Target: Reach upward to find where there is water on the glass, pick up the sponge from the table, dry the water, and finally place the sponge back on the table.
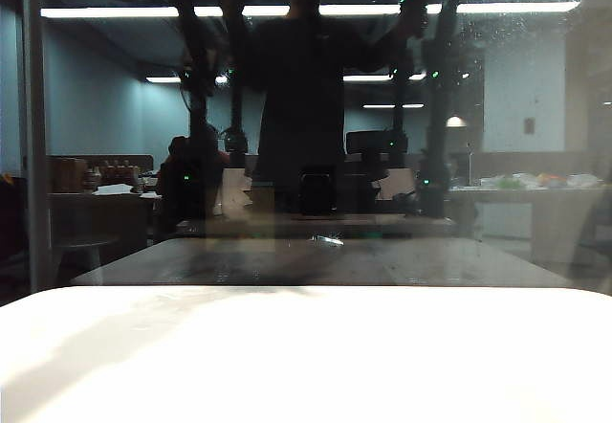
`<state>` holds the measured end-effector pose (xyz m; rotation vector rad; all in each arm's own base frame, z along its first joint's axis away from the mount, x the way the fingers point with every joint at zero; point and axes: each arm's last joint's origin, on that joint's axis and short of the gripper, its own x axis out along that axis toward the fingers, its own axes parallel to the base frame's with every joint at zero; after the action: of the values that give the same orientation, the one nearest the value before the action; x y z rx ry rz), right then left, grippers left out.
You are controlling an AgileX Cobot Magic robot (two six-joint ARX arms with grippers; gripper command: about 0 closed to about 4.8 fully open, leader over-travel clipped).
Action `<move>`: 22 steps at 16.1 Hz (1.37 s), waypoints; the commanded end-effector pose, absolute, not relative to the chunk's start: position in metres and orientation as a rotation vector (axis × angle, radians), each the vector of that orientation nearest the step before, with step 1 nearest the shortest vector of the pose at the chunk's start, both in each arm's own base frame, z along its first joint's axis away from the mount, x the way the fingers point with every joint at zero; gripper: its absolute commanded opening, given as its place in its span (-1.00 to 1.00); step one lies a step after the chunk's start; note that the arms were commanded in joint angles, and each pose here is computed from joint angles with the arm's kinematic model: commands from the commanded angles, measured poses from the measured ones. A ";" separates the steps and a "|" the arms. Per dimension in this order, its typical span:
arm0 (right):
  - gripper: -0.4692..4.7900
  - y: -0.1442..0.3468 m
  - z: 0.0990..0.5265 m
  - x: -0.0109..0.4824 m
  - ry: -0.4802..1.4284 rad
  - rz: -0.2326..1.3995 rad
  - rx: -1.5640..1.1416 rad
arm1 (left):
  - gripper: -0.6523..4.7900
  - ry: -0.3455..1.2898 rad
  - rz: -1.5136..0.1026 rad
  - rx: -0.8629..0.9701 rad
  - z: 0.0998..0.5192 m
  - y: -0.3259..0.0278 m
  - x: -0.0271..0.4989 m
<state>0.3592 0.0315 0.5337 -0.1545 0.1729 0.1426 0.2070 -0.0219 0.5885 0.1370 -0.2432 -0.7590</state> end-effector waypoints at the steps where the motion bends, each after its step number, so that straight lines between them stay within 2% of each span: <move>1: -0.85 -0.008 0.550 0.338 0.142 -0.011 -0.148 | -0.78 -0.261 -0.761 0.144 0.591 -0.022 0.204; 4: -0.85 -0.027 0.569 0.307 0.077 -0.008 -0.143 | -0.78 -0.261 -0.761 0.144 0.591 -0.022 0.204; 7: -0.85 -0.023 0.590 0.267 0.010 0.013 -0.146 | -0.78 -0.261 -0.761 0.144 0.591 -0.022 0.204; 14: -0.85 -0.006 0.597 0.217 0.055 0.049 -0.107 | -0.78 -0.261 -0.764 0.144 0.591 -0.022 0.203; 18: -0.85 0.015 0.569 0.197 0.172 0.087 -0.171 | -0.78 -0.250 -0.765 0.137 0.591 -0.022 0.203; 22: -0.85 0.013 0.508 0.171 0.337 0.104 -0.169 | -0.78 -0.226 -0.766 0.128 0.589 -0.022 0.203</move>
<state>0.1768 0.0136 0.5113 -0.1701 0.3522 0.1057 0.2073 -0.0219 0.5854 0.1230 -0.2081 -0.7613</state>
